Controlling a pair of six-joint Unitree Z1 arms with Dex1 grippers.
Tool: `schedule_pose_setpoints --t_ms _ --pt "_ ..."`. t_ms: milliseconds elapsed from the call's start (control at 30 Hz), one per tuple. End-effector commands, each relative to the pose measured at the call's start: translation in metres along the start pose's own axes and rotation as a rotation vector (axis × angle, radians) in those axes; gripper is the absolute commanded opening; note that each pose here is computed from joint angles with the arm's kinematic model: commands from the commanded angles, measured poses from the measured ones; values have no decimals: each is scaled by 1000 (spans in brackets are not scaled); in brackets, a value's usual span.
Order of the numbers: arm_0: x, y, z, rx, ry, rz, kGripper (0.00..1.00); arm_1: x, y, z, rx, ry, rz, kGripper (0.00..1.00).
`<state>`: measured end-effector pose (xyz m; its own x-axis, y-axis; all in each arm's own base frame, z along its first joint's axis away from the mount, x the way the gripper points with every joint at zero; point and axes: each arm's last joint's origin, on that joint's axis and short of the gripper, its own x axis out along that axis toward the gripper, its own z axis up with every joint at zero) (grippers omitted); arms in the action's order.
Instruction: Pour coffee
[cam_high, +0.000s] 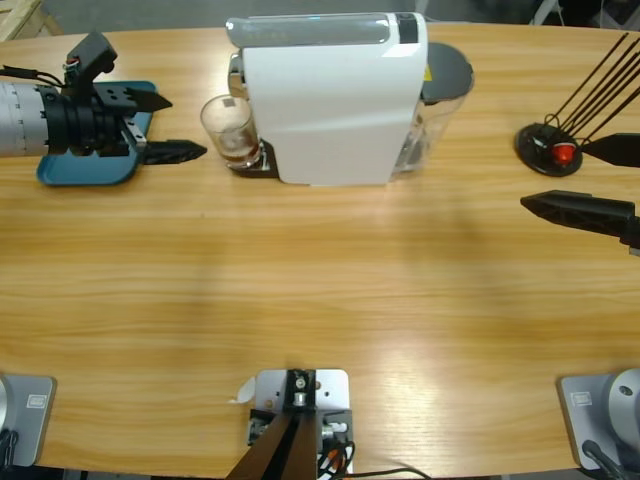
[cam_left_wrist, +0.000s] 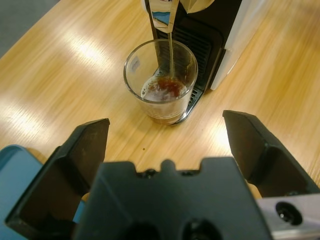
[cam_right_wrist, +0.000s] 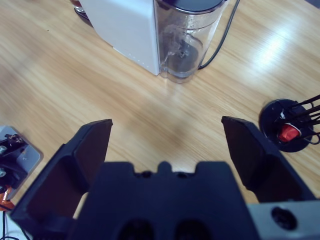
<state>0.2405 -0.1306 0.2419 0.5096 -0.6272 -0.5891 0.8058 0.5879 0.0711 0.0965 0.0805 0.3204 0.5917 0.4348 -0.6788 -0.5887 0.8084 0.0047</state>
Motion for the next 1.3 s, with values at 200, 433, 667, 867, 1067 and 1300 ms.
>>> schedule_pose_setpoints --t_ms 200,433,667,867,1067,1300 --pt "36 21 0 -18 12 -64 991 21 -2 -4 -8 72 -44 1000" --pt "47 24 -2 -20 3 -87 991 21 -2 -3 -7 69 -44 1000" --pt "60 31 -1 -18 -16 -102 991 21 -2 -4 -8 74 -46 1000" --pt "70 35 -4 0 -20 -101 991 22 -2 -4 -7 75 -49 1000" --pt "79 39 0 4 -38 -128 991 23 -2 -4 -9 80 -49 1000" --pt "85 39 -3 -4 -41 -168 977 23 -2 -3 -9 81 -49 1000"
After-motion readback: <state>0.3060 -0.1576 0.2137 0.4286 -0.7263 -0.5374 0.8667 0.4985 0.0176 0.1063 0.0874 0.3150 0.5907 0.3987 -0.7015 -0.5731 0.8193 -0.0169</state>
